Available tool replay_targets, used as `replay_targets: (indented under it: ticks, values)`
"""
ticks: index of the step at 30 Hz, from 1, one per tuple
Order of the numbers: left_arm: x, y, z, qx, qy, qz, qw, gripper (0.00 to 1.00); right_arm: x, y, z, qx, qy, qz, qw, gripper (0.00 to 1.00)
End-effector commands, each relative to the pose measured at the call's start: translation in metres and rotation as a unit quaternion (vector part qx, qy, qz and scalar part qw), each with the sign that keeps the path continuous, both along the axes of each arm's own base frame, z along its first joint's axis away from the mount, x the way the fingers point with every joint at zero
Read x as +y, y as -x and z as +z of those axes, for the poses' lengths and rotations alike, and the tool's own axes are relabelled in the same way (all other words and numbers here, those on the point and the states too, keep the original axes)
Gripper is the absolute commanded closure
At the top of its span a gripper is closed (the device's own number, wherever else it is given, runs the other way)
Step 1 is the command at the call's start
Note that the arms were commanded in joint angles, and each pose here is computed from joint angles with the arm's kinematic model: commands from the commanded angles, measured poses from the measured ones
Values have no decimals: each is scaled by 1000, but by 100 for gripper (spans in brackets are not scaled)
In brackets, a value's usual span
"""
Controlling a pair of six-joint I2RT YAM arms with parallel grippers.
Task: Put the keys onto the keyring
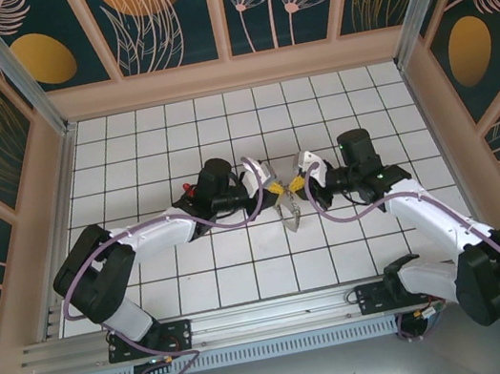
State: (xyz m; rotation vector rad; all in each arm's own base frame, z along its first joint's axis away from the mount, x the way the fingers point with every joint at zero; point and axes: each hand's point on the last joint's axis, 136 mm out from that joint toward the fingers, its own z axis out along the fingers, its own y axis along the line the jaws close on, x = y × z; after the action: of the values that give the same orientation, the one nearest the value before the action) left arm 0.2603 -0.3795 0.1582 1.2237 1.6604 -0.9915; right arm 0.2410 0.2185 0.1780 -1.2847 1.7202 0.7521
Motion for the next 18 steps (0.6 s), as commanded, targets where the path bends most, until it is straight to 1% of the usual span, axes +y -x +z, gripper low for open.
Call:
replay_targets:
  ticks: [1, 5, 12, 16, 18]
  values:
    - [-7, -5, 24, -23, 36, 1, 999, 100, 3, 14, -2, 12, -5, 29, 999, 100]
    - [-9, -4, 23, -17, 40, -3, 999, 100, 3, 12, -3, 10, -2, 27, 1000, 100]
    - [-10, 3, 21, -19, 34, -28, 999, 100, 8, 5, 11, -9, -30, 23, 999, 100]
    - [-10, 4, 22, -24, 33, -31, 999, 100, 7, -1, 11, -13, -26, 8, 1000, 100]
    - [-11, 3, 23, -25, 35, -32, 999, 100, 8, 0, 10, -11, -26, 13, 1000, 100]
